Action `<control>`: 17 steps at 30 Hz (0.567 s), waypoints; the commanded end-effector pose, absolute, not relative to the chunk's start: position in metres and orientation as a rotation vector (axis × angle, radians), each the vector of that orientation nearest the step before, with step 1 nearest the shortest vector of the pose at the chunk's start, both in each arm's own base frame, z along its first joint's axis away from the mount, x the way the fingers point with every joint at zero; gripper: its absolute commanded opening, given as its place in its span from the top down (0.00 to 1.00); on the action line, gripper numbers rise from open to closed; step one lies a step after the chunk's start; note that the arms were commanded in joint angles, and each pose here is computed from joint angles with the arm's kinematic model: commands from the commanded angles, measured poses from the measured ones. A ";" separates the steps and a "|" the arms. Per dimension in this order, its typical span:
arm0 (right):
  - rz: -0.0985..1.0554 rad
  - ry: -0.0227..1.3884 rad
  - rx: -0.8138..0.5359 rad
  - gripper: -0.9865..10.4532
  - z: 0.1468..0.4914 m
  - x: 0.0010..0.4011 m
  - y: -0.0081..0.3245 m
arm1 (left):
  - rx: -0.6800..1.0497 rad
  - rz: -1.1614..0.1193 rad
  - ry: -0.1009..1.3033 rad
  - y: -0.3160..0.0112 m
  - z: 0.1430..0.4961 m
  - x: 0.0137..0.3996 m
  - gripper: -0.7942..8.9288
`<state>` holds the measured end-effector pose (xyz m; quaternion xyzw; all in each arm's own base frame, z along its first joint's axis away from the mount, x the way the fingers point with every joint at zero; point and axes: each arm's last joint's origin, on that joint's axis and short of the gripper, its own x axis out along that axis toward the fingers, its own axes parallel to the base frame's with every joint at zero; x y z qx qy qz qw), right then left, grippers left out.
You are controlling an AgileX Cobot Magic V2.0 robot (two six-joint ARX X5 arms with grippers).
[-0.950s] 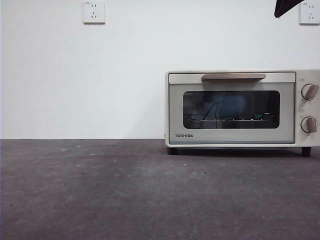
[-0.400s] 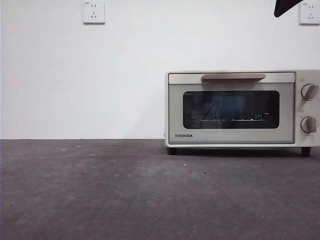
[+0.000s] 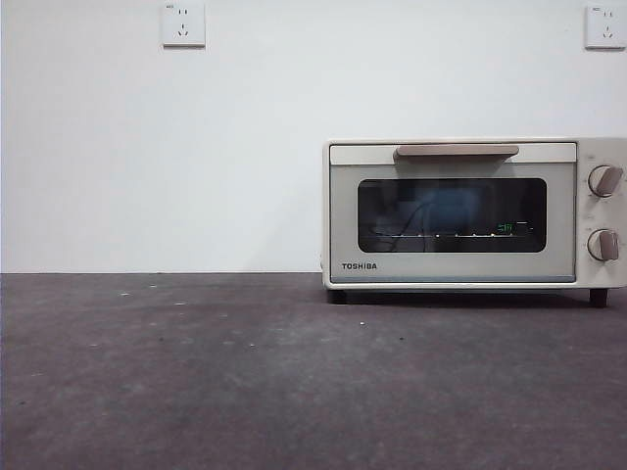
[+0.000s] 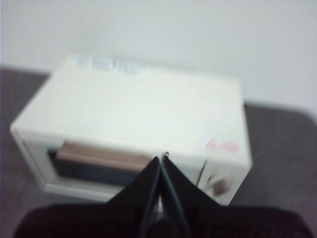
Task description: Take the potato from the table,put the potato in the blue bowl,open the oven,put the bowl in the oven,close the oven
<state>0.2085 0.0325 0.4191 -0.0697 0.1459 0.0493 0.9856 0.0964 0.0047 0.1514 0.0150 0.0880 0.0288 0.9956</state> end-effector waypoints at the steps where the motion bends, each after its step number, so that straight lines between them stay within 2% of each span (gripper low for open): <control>1: 0.063 0.195 -0.150 0.91 0.398 0.193 0.024 | 0.023 0.063 0.180 0.005 0.149 0.097 0.92; 3: 0.043 0.097 -0.138 0.91 0.380 0.174 0.019 | 0.023 0.063 0.181 0.005 0.149 0.097 0.92; 6: 0.020 0.022 -0.135 0.91 0.347 0.143 0.013 | 0.023 0.063 0.186 0.005 0.148 0.097 0.92; 10: -0.067 0.003 -0.143 0.91 0.300 0.111 0.005 | 0.023 0.063 0.193 0.005 0.148 0.098 0.92; 17: -0.092 -0.019 -0.089 0.91 0.228 0.090 0.000 | 0.023 0.063 0.199 0.005 0.147 0.098 0.92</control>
